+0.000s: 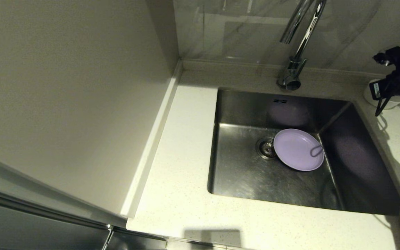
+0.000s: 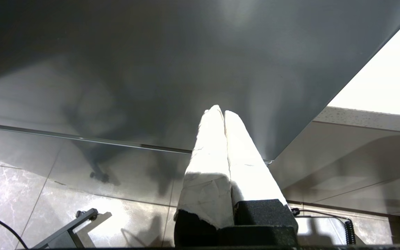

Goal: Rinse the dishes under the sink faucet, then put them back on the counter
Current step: Put a bowl into the sink

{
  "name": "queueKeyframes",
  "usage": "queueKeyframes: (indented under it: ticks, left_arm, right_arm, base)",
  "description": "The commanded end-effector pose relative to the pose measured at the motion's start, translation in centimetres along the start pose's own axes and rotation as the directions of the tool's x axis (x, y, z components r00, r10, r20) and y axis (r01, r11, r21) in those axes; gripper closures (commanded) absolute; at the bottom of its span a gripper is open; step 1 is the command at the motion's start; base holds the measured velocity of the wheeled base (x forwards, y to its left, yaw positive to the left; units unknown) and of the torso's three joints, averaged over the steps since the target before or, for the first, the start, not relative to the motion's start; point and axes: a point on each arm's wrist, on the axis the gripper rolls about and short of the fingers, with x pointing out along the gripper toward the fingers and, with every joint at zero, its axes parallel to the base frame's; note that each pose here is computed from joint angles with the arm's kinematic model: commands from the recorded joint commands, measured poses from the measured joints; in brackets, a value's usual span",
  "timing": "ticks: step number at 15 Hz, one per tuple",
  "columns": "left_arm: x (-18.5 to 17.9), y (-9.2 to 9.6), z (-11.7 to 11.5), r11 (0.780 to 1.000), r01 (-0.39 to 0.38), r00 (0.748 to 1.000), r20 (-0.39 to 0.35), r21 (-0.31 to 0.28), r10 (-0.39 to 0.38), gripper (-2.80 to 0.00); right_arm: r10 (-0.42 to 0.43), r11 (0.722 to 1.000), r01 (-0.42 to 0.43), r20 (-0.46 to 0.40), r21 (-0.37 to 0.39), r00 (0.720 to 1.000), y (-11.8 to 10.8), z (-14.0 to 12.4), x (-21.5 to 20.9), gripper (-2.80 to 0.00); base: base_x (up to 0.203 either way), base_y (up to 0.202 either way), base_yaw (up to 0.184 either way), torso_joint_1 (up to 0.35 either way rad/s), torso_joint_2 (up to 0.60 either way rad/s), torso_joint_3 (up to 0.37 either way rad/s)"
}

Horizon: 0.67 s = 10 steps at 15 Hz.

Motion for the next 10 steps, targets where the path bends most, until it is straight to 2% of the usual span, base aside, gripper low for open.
queueKeyframes:
  ticks: [1,6,10]
  left_arm:
    - [0.0,0.0,0.0,1.000,0.000,1.000,0.003,-0.001,0.000,0.00]
    - [0.0,0.0,0.0,1.000,0.000,1.000,0.004,-0.001,0.000,0.00]
    - [0.0,0.0,0.0,1.000,0.000,1.000,0.003,-0.001,0.000,0.00]
  right_arm:
    - [-0.003,1.000,0.003,0.000,-0.005,1.000,-0.2,-0.1,0.0,-2.80]
    - [0.046,0.999,-0.046,0.032,-0.005,0.998,0.0,0.0,0.1,-2.80]
    - [0.039,0.999,-0.039,0.096,-0.003,0.995,0.3,-0.7,2.1,-2.80]
  base:
    - [0.000,0.000,0.000,0.000,0.00,0.000]
    - [0.000,0.000,0.000,0.000,0.00,0.000]
    - [0.000,0.000,0.000,0.000,0.00,0.000]
